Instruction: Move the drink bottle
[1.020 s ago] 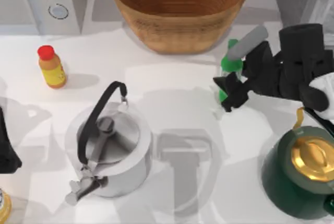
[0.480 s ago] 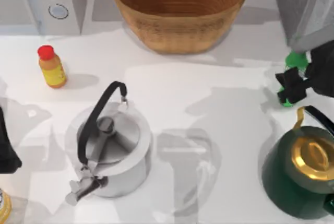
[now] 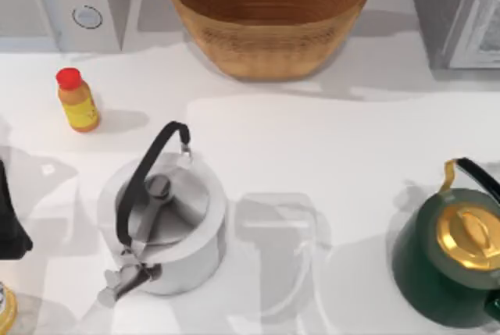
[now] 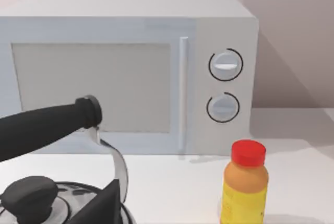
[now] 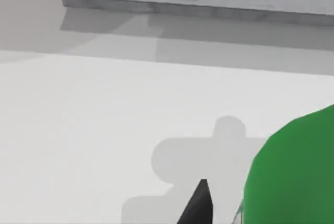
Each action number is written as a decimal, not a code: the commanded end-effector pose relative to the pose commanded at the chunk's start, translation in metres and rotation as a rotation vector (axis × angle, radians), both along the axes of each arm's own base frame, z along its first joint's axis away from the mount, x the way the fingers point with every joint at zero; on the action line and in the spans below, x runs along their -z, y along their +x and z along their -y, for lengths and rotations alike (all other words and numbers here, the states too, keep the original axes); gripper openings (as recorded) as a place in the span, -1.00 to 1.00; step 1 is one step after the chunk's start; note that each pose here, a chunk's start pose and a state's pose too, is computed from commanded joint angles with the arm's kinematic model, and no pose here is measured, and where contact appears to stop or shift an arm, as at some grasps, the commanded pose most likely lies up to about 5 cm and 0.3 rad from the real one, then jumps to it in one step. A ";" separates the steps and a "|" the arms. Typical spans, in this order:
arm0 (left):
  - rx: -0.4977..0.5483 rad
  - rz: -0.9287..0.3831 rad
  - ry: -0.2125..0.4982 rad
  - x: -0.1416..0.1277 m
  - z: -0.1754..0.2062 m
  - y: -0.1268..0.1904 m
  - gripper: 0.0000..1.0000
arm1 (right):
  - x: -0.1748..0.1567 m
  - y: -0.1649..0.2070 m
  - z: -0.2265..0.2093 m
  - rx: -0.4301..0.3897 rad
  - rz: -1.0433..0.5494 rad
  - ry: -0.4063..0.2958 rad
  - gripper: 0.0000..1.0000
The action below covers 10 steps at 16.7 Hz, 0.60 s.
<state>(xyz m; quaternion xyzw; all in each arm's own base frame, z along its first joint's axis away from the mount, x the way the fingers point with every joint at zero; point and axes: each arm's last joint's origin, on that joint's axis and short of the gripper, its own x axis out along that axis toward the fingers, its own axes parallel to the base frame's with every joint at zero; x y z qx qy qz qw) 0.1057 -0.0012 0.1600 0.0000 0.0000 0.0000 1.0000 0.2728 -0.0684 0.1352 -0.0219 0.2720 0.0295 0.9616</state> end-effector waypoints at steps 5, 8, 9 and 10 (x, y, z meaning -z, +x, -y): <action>0.000 0.000 0.000 0.000 0.000 0.000 1.00 | -0.011 -0.015 0.018 0.080 0.074 -0.006 -1.00; 0.000 0.000 0.000 0.000 0.000 0.000 1.00 | -0.010 -0.015 0.017 0.077 0.069 -0.003 -1.00; 0.000 0.000 0.000 0.000 0.000 0.000 1.00 | -0.010 -0.014 0.017 0.076 0.069 -0.004 -1.00; 0.000 0.000 0.000 0.000 0.000 0.000 1.00 | -0.009 -0.013 0.017 0.075 0.072 -0.005 -1.00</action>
